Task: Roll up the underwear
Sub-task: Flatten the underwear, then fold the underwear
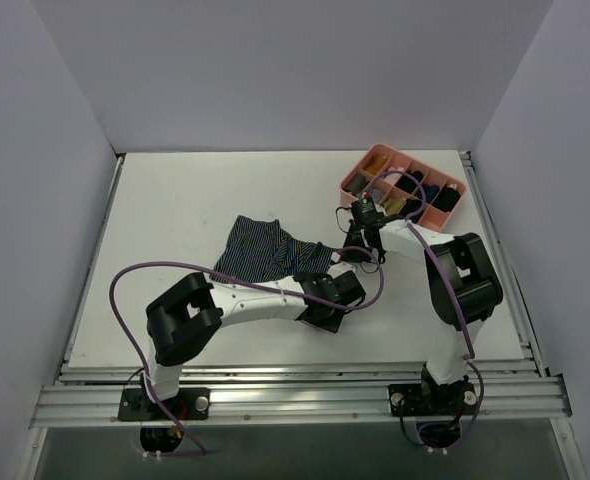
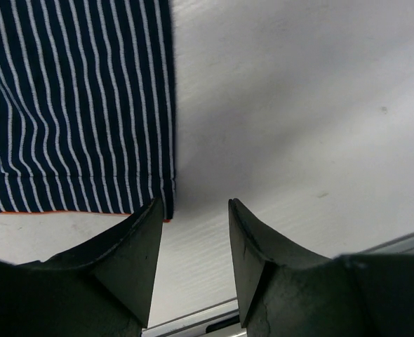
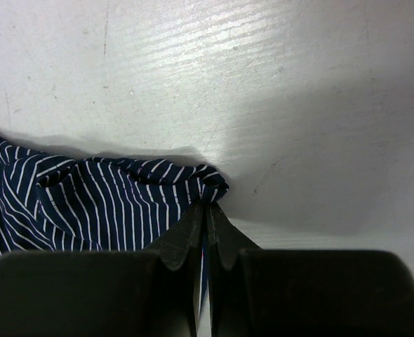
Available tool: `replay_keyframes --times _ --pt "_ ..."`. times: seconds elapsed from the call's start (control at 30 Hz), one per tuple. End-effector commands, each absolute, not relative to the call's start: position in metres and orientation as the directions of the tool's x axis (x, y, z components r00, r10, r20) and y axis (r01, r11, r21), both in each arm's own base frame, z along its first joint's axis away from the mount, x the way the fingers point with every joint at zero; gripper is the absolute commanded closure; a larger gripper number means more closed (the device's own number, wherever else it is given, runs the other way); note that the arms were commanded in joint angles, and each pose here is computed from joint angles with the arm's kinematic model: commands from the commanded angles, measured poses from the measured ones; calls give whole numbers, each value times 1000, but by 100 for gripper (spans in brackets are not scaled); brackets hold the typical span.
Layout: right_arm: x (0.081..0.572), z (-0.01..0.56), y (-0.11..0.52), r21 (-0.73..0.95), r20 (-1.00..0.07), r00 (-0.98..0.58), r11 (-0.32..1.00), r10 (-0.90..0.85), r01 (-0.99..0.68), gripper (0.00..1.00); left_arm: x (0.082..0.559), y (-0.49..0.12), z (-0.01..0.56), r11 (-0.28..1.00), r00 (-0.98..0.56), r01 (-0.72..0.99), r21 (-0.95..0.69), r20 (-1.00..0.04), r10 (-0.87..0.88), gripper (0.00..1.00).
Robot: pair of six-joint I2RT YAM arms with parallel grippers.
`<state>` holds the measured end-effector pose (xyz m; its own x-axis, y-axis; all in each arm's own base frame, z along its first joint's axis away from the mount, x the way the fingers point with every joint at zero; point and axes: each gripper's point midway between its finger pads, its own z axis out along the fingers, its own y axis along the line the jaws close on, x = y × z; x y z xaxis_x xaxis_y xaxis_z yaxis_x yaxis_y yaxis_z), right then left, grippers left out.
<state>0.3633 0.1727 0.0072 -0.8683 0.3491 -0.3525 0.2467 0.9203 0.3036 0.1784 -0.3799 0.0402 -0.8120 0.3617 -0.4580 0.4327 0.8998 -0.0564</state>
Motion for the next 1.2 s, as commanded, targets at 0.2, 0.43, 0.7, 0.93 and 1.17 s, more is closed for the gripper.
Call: replay_keyframes --times 0.2,0.43,0.7,0.93,1.17 --pt "325 -16 155 204 -268 -916 947 299 250 100 198 -371 63 898 -738 438 41 -555 385 49" --pt "324 -17 154 205 -262 -916 945 304 255 100 192 -371 47 889 -749 456 47 -518 412 49" --pt "326 -16 156 212 -260 -913 941 314 264 100 184 -372 25 887 -766 461 32 -491 416 54" --pt "328 -9 151 203 -271 -905 939 327 278 100 169 -374 17 892 -778 450 36 -474 411 76" --pt "316 12 95 61 -284 -879 922 383 382 100 157 -403 63 889 -793 444 -111 -510 332 98"
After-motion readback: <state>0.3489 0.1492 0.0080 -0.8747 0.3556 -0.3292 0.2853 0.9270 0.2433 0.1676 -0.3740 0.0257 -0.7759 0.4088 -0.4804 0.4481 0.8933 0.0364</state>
